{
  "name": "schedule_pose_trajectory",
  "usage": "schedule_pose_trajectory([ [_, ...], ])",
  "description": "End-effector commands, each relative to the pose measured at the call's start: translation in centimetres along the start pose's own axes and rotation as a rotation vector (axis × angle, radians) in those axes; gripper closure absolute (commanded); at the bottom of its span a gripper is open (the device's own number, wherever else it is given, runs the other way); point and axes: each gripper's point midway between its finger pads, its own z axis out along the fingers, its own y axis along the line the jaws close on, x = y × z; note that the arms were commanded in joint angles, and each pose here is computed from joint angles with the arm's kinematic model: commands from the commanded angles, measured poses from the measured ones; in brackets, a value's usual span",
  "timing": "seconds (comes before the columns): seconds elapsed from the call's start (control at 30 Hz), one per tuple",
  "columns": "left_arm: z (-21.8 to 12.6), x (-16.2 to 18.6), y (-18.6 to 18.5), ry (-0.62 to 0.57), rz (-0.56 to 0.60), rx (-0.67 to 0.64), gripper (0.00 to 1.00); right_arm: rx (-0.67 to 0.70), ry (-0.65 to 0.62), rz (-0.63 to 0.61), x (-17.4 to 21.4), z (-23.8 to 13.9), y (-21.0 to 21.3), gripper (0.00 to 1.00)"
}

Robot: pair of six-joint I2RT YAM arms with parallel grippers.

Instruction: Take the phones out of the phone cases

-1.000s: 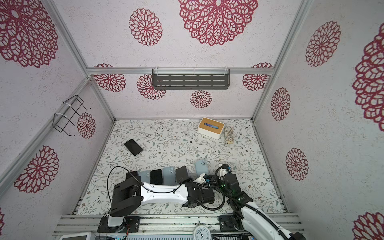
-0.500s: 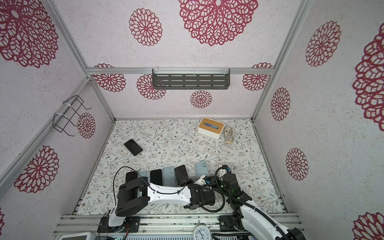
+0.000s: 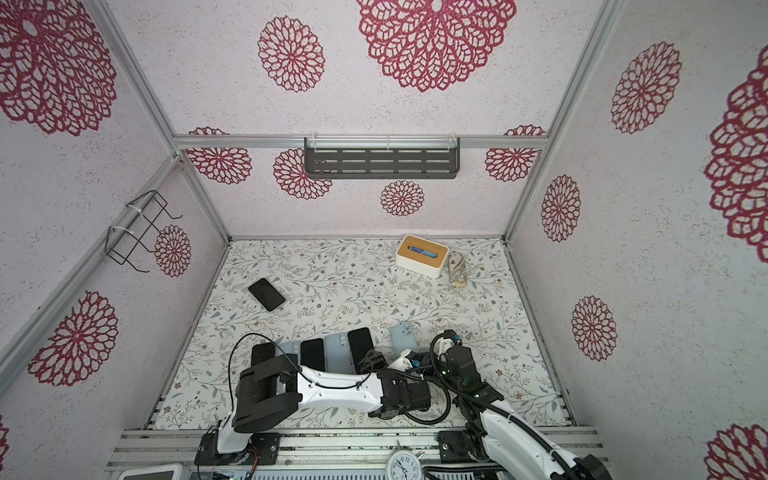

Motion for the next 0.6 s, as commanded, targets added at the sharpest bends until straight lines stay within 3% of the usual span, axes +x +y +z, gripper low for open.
schedule_pose_trajectory([
  [0.0,-0.2,0.7,0.2,0.006,0.017,-0.018,0.29,-0.066,-0.011,-0.060,-0.7,0.0,2.1,1.00],
  [0.13,-1.5,0.3,2.1,-0.017,-0.062,-0.025,0.24,-0.063,-0.006,-0.074,-0.6,0.3,1.8,1.00],
  [0.37,-4.4,-0.2,7.2,-0.109,-0.325,0.025,0.11,-0.069,0.009,-0.094,-0.9,1.6,2.0,1.00],
  [0.57,-4.2,3.3,11.8,-0.094,-0.562,0.009,0.00,-0.074,0.032,-0.096,-0.8,2.9,2.0,1.00],
])
